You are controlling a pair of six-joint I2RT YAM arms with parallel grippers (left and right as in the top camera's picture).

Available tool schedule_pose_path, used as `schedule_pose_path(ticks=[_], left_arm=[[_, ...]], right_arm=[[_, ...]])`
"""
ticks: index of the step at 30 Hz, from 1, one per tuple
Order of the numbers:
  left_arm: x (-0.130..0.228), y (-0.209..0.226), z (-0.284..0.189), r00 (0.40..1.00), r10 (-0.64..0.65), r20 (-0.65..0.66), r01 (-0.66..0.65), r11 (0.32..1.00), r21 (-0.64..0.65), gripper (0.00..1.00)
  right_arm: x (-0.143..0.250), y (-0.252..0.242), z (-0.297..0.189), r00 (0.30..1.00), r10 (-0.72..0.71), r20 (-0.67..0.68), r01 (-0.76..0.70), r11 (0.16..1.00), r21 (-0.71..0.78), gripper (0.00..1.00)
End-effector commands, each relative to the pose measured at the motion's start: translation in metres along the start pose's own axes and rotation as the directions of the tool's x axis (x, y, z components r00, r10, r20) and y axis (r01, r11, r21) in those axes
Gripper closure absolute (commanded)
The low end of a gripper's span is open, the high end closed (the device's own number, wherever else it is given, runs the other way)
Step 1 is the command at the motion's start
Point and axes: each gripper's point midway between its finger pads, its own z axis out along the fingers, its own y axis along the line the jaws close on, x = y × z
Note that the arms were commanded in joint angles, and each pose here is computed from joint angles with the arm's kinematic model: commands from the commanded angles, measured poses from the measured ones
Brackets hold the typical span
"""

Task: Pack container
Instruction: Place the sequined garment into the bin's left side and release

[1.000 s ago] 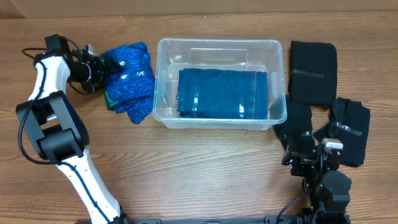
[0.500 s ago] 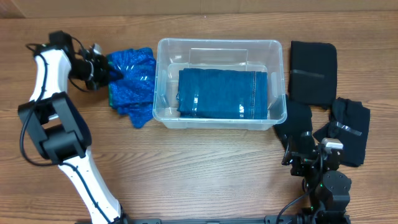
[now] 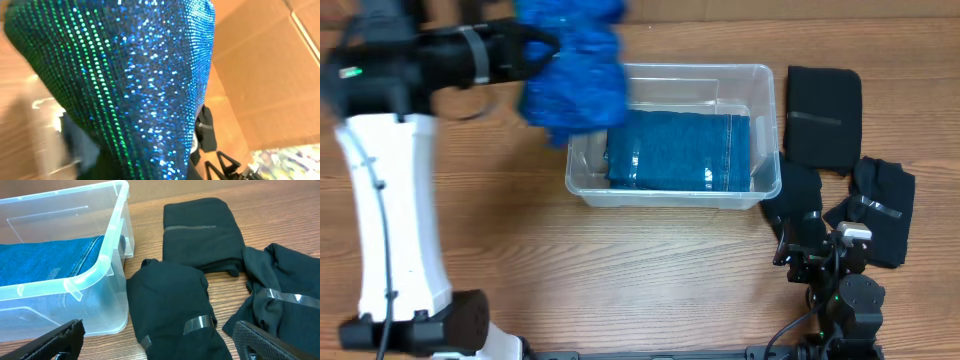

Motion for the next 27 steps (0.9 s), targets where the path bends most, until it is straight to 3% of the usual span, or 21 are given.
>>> schedule_pose_path(ticks=[1,9,17,18,20,21,27], left_arm=[[0.017,-0.002,0.065,0.992,-0.113,-0.060,0.107,0.990,-0.088,0.96],[0.058,0.037,0.156,0.954,-0.237,-0.184,0.189,0.951,-0.247,0.96],[0.109,0.116,0.185,0.880,-0.389,-0.272,0.212,0.835,-0.507,0.96],[0.112,0.119,0.188,0.875,-0.396,-0.279,0.212,0.831,-0.513,0.92],[0.117,0.122,0.188,0.866,-0.408,-0.289,0.214,0.825,-0.524,0.67],[0.118,0.124,0.186,0.862,-0.415,-0.291,0.216,0.820,-0.530,0.60],[0.079,0.147,0.121,0.866,-0.475,-0.156,0.322,0.768,-0.553,0.56]], right_arm=[[0.002,-0.001,0.001,1.000,0.001,0.000,-0.001,1.000,0.001,0.00],[0.002,-0.001,0.001,1.000,0.001,0.000,-0.001,1.000,0.001,0.00],[0.002,-0.001,0.001,1.000,0.001,0.000,-0.001,1.000,0.001,0.00],[0.002,-0.001,0.001,1.000,0.001,0.000,-0.001,1.000,0.001,0.00],[0.002,-0.001,0.001,1.000,0.001,0.000,-0.001,1.000,0.001,0.00],[0.002,-0.001,0.001,1.000,0.001,0.000,-0.001,1.000,0.001,0.00],[0.002,-0.001,0.001,1.000,0.001,0.000,-0.001,1.000,0.001,0.00]])
